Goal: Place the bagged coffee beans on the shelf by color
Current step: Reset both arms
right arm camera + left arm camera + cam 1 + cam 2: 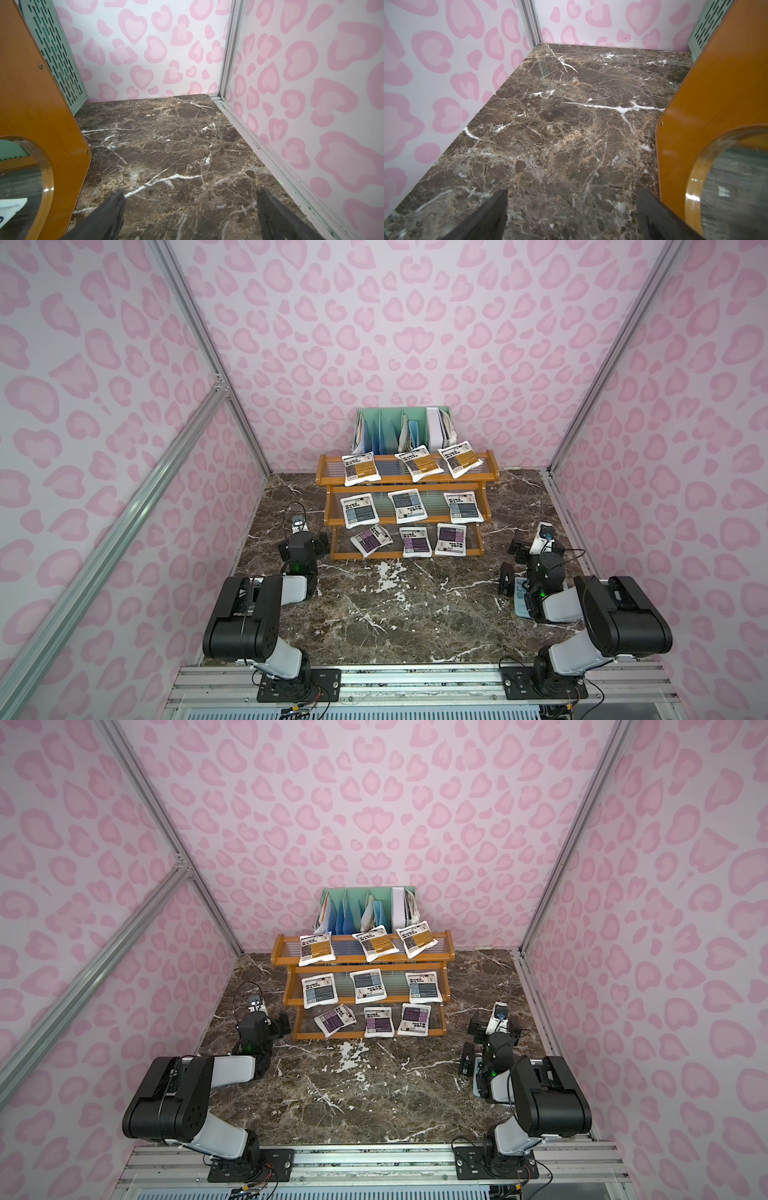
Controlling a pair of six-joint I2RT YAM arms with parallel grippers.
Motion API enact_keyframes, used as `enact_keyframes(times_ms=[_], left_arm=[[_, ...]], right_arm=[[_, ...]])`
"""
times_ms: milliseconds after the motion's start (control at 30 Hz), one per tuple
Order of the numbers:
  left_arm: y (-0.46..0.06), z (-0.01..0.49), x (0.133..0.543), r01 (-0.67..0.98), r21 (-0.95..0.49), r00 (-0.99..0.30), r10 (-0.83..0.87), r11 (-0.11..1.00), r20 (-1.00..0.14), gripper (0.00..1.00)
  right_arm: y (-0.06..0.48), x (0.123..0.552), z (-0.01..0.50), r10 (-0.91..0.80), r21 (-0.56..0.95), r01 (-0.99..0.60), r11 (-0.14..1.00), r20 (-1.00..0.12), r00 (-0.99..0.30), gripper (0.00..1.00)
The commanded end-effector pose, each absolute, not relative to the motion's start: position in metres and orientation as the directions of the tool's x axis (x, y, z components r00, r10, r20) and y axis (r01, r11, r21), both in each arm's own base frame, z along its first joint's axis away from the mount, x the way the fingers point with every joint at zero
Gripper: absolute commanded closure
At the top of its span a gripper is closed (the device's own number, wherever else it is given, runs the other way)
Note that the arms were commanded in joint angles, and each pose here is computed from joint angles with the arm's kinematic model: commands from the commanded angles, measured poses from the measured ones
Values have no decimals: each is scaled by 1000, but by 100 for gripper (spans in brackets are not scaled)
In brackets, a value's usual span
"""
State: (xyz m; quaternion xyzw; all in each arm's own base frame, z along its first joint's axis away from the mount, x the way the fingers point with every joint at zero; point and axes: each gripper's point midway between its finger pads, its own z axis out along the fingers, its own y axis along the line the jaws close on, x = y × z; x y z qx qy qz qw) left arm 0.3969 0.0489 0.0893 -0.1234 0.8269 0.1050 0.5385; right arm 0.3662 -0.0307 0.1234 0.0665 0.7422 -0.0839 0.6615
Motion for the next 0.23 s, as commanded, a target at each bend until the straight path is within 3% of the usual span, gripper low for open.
enact_keyframes(times_ms=[0, 200], left_arm=[[50, 85, 398, -315, 29, -407, -108, 948, -907, 1], [49, 89, 393, -311, 27, -387, -100, 950, -917, 1]], right_arm=[[-31, 367, 132, -14, -30, 212, 977, -997, -76, 1], [-30, 367, 133, -13, -29, 210, 977, -997, -78, 1]])
